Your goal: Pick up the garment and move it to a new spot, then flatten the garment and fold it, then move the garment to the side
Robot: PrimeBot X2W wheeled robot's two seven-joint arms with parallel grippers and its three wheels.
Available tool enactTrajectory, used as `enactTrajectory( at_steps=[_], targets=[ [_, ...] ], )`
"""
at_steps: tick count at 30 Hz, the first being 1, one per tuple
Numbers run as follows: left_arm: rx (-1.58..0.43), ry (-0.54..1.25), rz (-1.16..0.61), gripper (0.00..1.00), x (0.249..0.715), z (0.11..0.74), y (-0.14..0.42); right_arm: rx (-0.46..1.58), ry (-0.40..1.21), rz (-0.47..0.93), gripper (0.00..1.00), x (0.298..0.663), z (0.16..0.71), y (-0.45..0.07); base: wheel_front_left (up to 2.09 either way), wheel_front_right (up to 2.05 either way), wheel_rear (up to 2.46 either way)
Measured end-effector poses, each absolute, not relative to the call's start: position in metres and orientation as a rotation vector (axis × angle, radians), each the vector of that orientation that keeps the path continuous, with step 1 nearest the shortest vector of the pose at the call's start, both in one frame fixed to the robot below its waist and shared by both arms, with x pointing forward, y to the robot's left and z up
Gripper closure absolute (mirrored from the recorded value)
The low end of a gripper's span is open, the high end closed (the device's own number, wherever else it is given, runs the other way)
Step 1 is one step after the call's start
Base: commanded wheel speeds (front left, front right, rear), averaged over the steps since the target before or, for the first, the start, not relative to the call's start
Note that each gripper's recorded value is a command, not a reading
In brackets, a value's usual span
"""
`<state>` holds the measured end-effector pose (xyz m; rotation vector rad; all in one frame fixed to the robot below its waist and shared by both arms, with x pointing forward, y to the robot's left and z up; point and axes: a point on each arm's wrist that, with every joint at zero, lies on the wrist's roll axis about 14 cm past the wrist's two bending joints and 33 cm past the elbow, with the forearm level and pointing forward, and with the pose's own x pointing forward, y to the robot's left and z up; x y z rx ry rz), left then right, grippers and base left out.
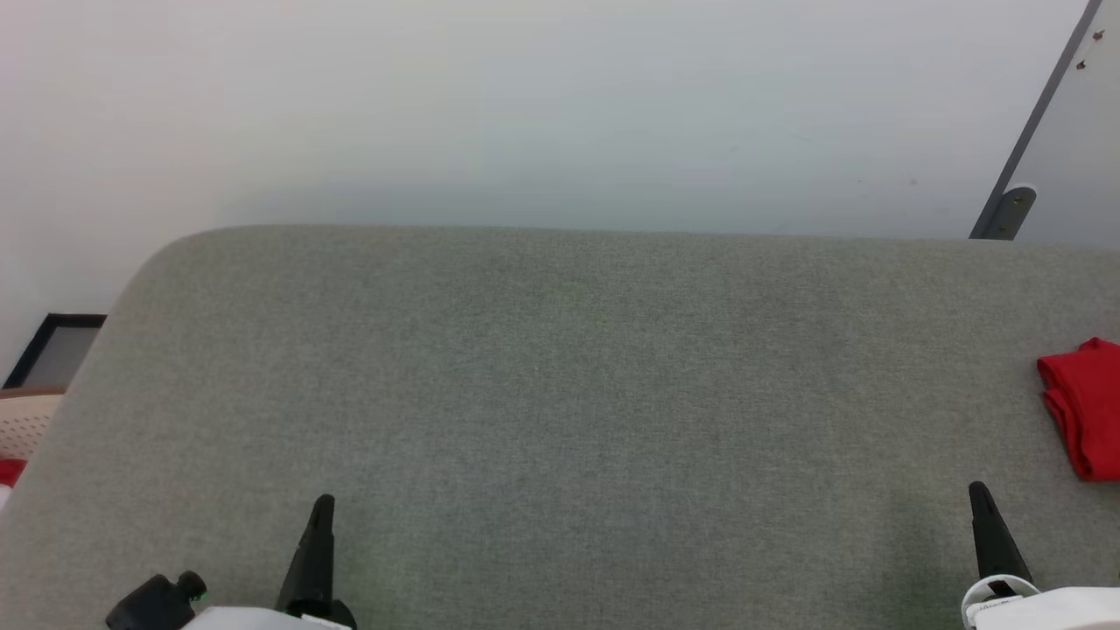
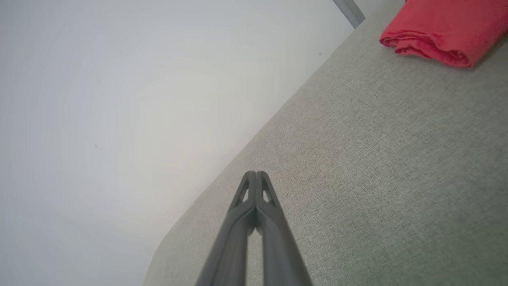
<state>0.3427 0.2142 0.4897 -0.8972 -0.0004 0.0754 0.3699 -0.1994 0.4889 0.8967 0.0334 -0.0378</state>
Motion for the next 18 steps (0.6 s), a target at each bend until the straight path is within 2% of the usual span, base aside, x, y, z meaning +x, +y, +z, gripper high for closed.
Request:
enactTrajectory(
  at_steps=[18],
  targets=[
    [-1.092,0.005,0.074,1.0,0.355,0.492,0.213,1.093,0.036,-0.04,1.0,0.376,0.492,-0.199,0.0,0.0,0.0]
  ],
)
